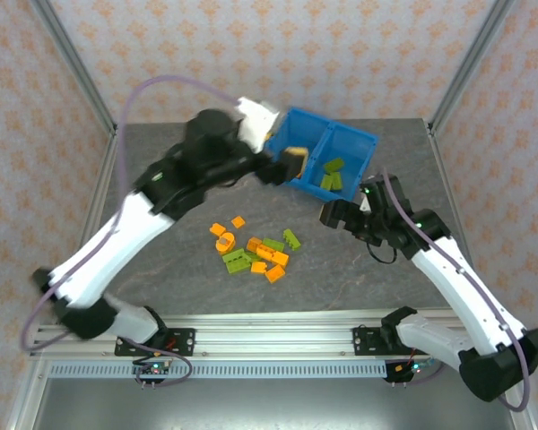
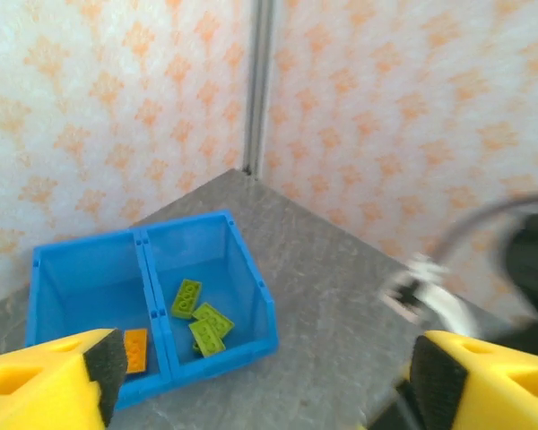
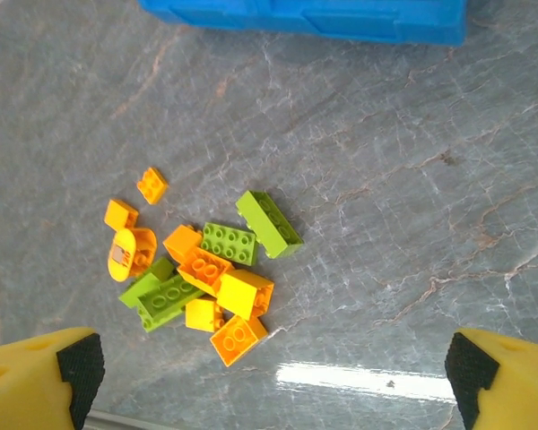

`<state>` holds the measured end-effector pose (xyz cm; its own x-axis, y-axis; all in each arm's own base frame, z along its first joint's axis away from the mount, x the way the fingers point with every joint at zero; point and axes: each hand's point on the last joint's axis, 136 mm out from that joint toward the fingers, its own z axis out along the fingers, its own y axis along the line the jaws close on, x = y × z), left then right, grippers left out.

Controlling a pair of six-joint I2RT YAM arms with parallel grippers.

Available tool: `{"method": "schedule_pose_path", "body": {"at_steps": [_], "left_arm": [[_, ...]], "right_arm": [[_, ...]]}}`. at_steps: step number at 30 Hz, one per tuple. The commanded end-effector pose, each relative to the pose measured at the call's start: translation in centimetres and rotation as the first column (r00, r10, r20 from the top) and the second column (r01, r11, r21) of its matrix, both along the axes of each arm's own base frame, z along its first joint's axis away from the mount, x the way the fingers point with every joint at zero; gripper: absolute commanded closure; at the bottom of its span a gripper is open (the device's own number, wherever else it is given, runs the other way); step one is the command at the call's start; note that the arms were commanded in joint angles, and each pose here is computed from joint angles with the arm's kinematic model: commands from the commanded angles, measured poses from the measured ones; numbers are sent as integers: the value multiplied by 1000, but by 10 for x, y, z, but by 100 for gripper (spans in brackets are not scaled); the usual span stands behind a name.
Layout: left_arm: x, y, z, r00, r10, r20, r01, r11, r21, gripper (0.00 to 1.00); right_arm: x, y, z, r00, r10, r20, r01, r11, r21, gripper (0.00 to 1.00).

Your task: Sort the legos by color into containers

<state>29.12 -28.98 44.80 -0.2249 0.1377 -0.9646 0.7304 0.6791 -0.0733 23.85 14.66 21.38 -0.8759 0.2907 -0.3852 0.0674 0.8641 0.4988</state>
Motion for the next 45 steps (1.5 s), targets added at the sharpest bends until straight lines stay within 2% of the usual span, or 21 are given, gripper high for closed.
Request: {"method": "schedule_pose_path", "body": {"at_steps": [1, 5, 10, 15, 17, 21, 27, 32, 38, 41, 45], "left_arm": [[-47, 16, -89, 979, -187, -82, 202, 943, 265, 8], [-116, 59, -143, 934, -332, -134, 358, 849, 388, 0], [-146, 94, -179, 933, -359, -29, 335, 834, 440, 0], [-162, 101, -199, 909, -413, 51, 351, 826, 441, 0], [-160, 100, -207, 907, -417, 61, 349, 824, 445, 0], [-155, 99, -222, 914, -404, 37, 341, 815, 468, 0], [-151, 100, -232, 918, -393, 42, 327, 815, 478, 0], [-148, 98, -226, 923, -378, 78, 304, 837, 454, 0], [-142, 99, -214, 927, -351, 133, 261, 858, 443, 0], [-135, 99, -201, 927, -324, 187, 219, 876, 429, 0], [-123, 100, -183, 926, -261, 273, 139, 909, 394, 0]], "right_arm": [[11, 20, -16, 996, 90, -6, -90, 996, 0, 2], [22, 44, -44, 986, 159, -58, -162, 985, -53, 3], [29, 63, -94, 960, 245, -134, -272, 926, -261, 6], [33, 86, -139, 930, 289, -227, -349, 888, -298, 16], [38, 92, -153, 923, 290, -252, -360, 881, -306, 23], [47, 100, -172, 913, 285, -292, -375, 867, -328, 46], [55, 102, -182, 912, 274, -304, -375, 857, -353, 67], [59, 104, -166, 927, 256, -275, -343, 874, -345, 77], [72, 109, -97, 964, 242, -110, -265, 917, -298, 79], [87, 99, -58, 980, 199, -6, -189, 924, -332, 79], [124, 61, -16, 992, 61, 114, -13, 924, -382, 79]]}}
